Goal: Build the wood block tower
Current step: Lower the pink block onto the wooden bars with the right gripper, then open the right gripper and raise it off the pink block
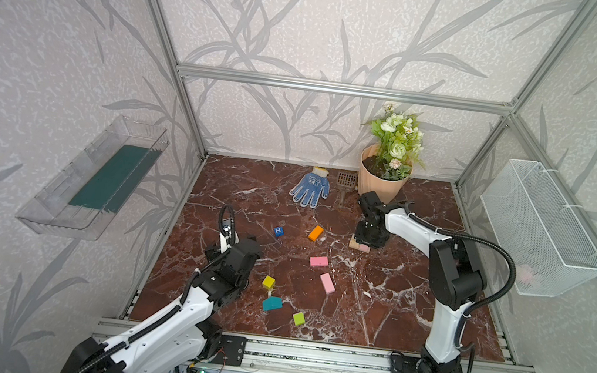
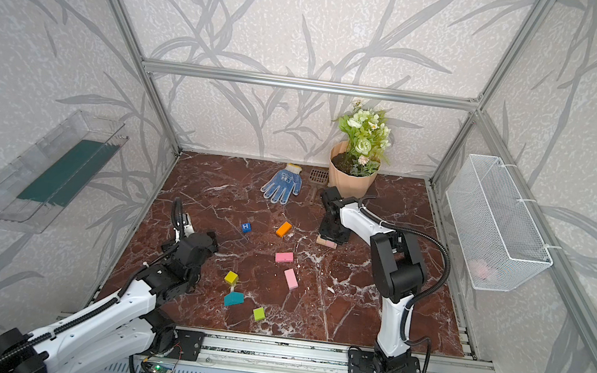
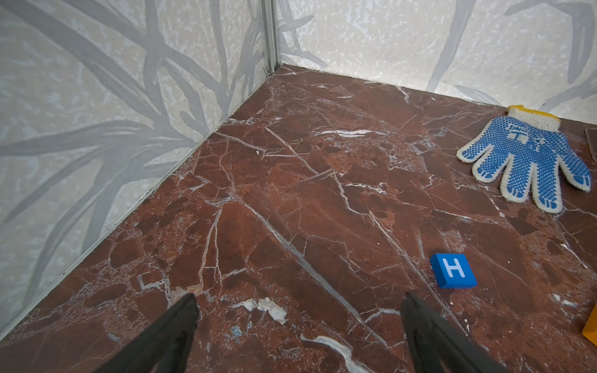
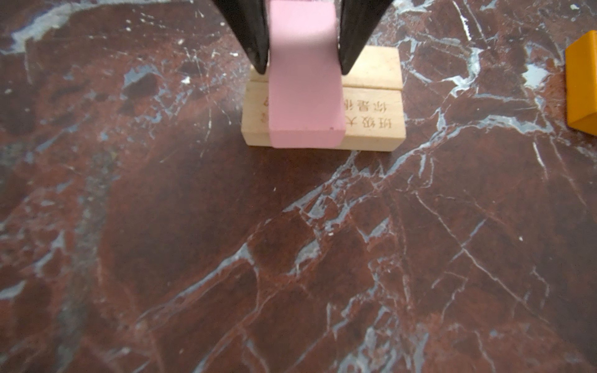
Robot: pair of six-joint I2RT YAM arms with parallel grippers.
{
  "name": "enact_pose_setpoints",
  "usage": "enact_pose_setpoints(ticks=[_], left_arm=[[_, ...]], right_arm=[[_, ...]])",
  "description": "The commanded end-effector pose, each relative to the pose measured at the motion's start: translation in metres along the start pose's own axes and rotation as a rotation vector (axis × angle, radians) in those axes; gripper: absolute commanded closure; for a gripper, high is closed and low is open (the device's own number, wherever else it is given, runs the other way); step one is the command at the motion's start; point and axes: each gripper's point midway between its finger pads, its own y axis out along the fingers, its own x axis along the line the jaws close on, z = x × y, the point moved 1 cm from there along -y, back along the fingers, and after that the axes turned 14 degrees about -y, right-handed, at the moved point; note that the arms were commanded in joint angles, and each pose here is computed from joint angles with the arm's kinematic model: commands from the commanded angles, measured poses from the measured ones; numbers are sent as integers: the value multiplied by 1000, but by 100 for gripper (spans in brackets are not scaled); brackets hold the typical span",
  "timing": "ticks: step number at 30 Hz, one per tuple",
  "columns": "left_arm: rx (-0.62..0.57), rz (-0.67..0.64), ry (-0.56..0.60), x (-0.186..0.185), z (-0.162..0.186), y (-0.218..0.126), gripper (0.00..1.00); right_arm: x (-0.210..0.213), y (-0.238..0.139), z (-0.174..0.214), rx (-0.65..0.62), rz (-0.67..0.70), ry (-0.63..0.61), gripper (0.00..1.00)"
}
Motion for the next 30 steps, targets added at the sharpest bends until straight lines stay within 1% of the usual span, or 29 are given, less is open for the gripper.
enact_pose_setpoints(ticks=[1,9,12,16,18,24,27,30], left_arm=[[-26,11,-41,-6,-13,-2,2],[-26,11,-42,-6,-13,-2,2],[-25,11,-40,-6,-12,-2,2],[-26,11,-42,-6,-13,-2,2],[-25,10,-41,-6,-13,-2,2],[-24,9,-39,-6,-12,-1,2],[-24,9,-37,-7,-12,-1,2],[-23,8,-36,-7,-12,-1,2]], right_arm=[[-8,3,4,18,28,11,64],[-6,1,4,16,18,9,61],[-5,-1,2,10,11,8,56],[-5,-8,1,-1,6,9,47],[-5,-14,0,-11,2,8,44],[-8,-45,1,-68,-10,6,37],[-7,-68,4,-128,-17,-6,31],[0,-96,5,-215,-50,-43,26]])
